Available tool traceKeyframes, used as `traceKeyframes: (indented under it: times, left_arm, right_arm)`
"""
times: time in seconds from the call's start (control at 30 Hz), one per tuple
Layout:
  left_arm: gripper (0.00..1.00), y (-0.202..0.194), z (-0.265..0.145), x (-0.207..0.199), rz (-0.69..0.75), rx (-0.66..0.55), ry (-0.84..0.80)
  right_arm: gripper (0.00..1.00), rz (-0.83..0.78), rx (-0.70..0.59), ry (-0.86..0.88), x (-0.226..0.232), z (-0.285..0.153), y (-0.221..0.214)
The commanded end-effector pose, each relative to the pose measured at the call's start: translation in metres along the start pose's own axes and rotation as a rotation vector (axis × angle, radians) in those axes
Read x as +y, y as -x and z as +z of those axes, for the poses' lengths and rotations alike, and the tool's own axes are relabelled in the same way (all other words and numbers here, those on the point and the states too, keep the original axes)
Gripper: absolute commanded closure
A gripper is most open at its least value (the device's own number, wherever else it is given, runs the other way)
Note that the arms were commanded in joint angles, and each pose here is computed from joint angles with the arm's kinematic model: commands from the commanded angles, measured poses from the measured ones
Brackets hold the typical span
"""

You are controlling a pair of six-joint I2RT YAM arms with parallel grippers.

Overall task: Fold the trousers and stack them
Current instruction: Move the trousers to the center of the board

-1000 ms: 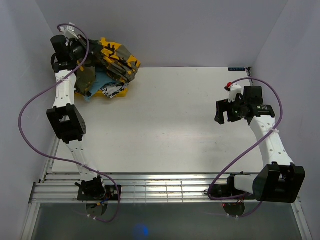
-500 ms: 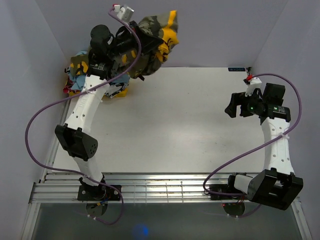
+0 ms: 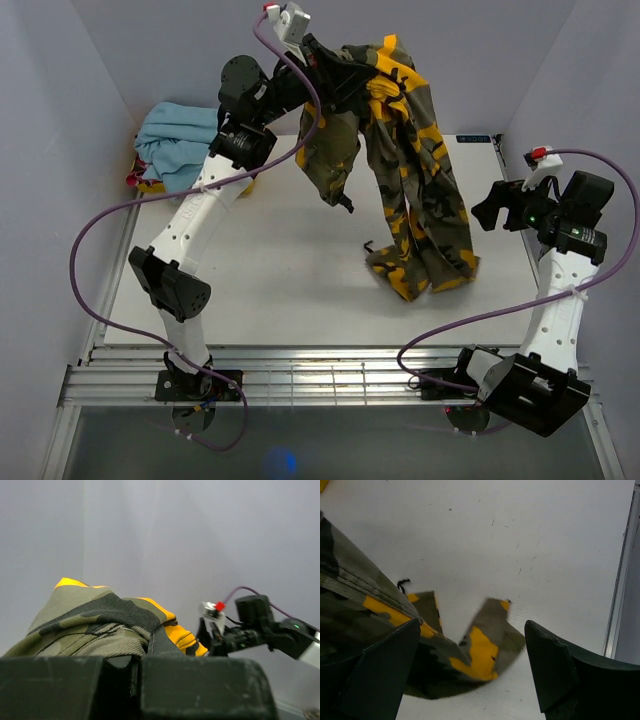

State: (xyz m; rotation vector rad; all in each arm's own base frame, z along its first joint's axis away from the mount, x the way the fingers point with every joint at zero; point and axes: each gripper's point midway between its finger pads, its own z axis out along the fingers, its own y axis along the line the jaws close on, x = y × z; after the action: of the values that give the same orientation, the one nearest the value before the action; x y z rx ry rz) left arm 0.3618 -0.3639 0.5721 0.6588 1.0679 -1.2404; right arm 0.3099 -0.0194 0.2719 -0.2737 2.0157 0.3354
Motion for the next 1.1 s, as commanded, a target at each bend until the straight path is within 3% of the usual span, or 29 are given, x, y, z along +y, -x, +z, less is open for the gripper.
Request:
traceKeyframes:
  times: [0.0,0.03,0.1,0.13,0.2,0.23,0.33,0.37,0.47,0.6,0.63,0.7,0.73,0.87,1.07]
  left_arm:
    - [1.0,0.064,-0.01,0.01,0.134,-0.203,0.147]
    - [1.0,0.033,-0.015,0.03,0.131,-0.143,0.207]
    - [1.0,0.023,-0.03,0.048,0.145,-0.128,0.327]
    - [1.0,-0.017,-0.041,0.069,0.113,-0.045,0.402]
    - [1.0,-0.034,-0.066,0.09,0.13,-0.008,0.546]
    - [1.0,-0.074,-0.085,0.106,0.104,0.079,0.623]
    - [1.0,-0.107,-0.13,0.125,0.109,0.169,0.805]
    - [1.0,-0.138,-0.15,0.129,0.09,0.238,0.847]
    - [1.0,-0.181,-0.185,0.12,0.033,0.344,0.884]
    - [0.86,-0.221,-0.221,0.112,-0.044,0.486,0.951]
    - [0.73,-0.227,-0.231,0.111,-0.048,0.527,0.975]
    - [0.58,-0.224,-0.236,0.107,-0.049,0.56,0.968]
    - [0.41,-0.227,-0.242,0.102,-0.047,0.619,0.954]
    - [0.16,-0.208,-0.248,0.086,-0.068,0.715,0.843]
    - [0.05,-0.175,-0.332,0.107,-0.18,0.82,0.915]
  right_arm:
    - [0.1,-0.069,-0.1,0.049,0.011,-0.006,0.019]
    - [0.1,-0.09,-0.11,0.066,0.016,-0.007,0.02]
    - [0.1,-0.11,-0.12,0.131,0.028,-0.007,0.016]
    - [0.1,-0.139,-0.124,0.145,0.031,-0.008,0.013]
    - [0.1,-0.152,-0.113,0.18,0.036,-0.006,0.001]
    - [0.1,-0.186,-0.105,0.184,0.035,-0.004,-0.003]
    - [0.1,-0.187,-0.014,0.214,0.032,0.003,-0.03]
    - [0.1,-0.223,0.046,0.222,0.031,0.003,-0.045]
    - [0.1,-0.265,0.181,0.231,0.021,0.01,-0.078]
    - [0.1,-0.299,0.316,0.192,0.008,0.02,-0.119]
    - [0.1,-0.317,0.326,0.17,0.003,0.021,-0.123]
    - [0.1,-0.359,0.375,0.115,-0.011,0.022,-0.137]
    - [0.1,-0.372,0.385,0.096,-0.017,0.023,-0.138]
    - [0.1,-0.404,0.485,0.161,-0.012,0.012,-0.152]
    - [0.1,-0.406,0.549,0.287,0.031,0.012,-0.169]
